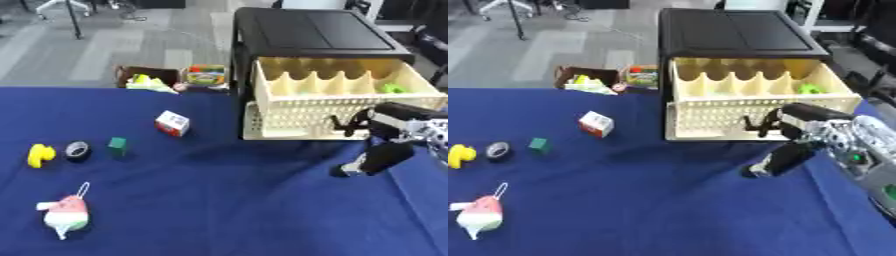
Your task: Pick up objects from table and place into drawer.
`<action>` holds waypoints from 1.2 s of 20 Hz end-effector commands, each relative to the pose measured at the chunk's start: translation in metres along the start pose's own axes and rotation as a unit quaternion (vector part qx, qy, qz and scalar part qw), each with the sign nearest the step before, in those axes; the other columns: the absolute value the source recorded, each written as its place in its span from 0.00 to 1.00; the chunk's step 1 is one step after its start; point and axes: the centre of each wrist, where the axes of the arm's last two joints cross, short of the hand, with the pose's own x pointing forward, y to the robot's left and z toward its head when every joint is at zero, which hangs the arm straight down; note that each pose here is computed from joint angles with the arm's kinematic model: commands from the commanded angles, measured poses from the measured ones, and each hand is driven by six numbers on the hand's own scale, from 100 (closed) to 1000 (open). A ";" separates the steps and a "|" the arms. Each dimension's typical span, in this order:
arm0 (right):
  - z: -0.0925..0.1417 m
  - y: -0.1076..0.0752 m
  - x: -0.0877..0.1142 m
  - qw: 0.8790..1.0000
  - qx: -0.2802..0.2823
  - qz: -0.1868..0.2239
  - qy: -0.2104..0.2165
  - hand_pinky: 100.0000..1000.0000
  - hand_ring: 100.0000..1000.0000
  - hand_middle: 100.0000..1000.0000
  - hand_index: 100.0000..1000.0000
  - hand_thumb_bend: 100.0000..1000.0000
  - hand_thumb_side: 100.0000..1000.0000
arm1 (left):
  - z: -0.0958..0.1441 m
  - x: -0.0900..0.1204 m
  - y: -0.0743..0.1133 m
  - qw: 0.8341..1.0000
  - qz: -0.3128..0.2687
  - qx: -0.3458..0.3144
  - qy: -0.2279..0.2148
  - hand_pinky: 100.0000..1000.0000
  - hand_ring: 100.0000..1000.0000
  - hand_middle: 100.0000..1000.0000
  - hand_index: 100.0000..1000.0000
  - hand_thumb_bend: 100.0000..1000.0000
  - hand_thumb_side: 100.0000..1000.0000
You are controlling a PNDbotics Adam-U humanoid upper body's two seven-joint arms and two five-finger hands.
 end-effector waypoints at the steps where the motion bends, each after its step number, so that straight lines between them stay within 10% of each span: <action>1: 0.014 -0.013 0.001 0.992 0.079 -0.067 0.069 0.00 0.00 0.00 0.91 0.61 0.41 | -0.007 0.010 0.004 1.000 -0.007 -0.003 -0.022 0.33 0.43 0.49 0.80 0.09 0.67; 19: 0.082 -0.043 0.008 0.995 -0.083 -0.010 0.045 0.00 0.00 0.00 0.92 0.64 0.51 | -0.007 0.010 0.007 1.000 -0.018 -0.002 -0.023 0.34 0.43 0.49 0.80 0.10 0.67; 24: 0.096 -0.065 0.000 0.985 -0.167 -0.010 0.034 0.00 0.00 0.00 0.87 0.56 0.71 | -0.006 0.009 0.015 0.998 -0.061 -0.017 -0.023 0.34 0.43 0.50 0.82 0.16 0.66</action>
